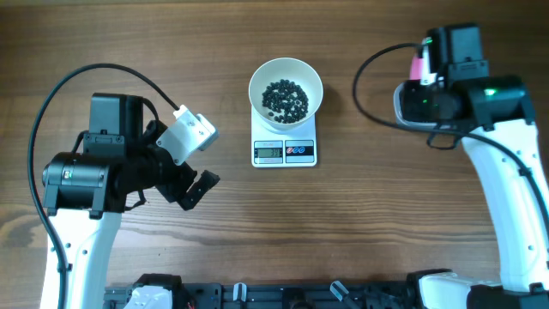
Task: Scoop item into bowl and weigh 150g on scale
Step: 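Move the empty scoop right back over the bean tub, then dip the scoop into the black beans with the right gripper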
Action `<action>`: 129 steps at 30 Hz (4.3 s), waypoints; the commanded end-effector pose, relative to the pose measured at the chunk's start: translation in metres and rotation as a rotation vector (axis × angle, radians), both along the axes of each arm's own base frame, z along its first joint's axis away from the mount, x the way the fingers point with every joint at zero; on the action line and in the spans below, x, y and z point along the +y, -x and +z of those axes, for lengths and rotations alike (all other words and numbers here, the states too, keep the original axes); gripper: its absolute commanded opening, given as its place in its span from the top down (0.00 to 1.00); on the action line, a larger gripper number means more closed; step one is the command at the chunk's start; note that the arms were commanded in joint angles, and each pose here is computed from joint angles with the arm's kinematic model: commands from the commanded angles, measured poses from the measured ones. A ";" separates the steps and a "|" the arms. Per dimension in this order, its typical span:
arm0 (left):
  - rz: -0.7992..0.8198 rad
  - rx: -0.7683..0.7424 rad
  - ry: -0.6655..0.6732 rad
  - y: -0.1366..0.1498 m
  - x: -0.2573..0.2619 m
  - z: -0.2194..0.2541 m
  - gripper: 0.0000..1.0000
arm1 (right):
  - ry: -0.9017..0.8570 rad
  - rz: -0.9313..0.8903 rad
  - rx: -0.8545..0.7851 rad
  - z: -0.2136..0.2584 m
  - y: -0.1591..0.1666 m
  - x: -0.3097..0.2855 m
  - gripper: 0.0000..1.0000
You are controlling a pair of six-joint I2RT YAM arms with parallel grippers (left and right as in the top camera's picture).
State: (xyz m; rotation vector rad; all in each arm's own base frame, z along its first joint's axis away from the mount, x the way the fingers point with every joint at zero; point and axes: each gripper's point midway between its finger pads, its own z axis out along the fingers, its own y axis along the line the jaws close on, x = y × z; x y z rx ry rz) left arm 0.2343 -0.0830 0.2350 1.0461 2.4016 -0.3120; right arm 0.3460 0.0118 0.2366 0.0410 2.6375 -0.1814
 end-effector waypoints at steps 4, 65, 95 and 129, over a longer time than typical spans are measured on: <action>0.001 -0.012 0.023 0.001 -0.002 0.005 0.00 | -0.080 -0.140 0.026 -0.008 -0.003 -0.025 0.96; 0.001 -0.012 0.023 0.001 -0.002 0.005 0.00 | -0.448 -0.135 0.391 -0.139 -0.002 -0.009 0.96; 0.000 -0.013 0.023 0.001 -0.002 0.005 0.00 | -0.673 -0.289 0.361 -0.130 0.006 -0.050 0.96; 0.001 -0.012 0.023 0.001 -0.002 0.005 0.00 | -0.881 -0.206 0.398 -0.151 0.006 -0.025 0.96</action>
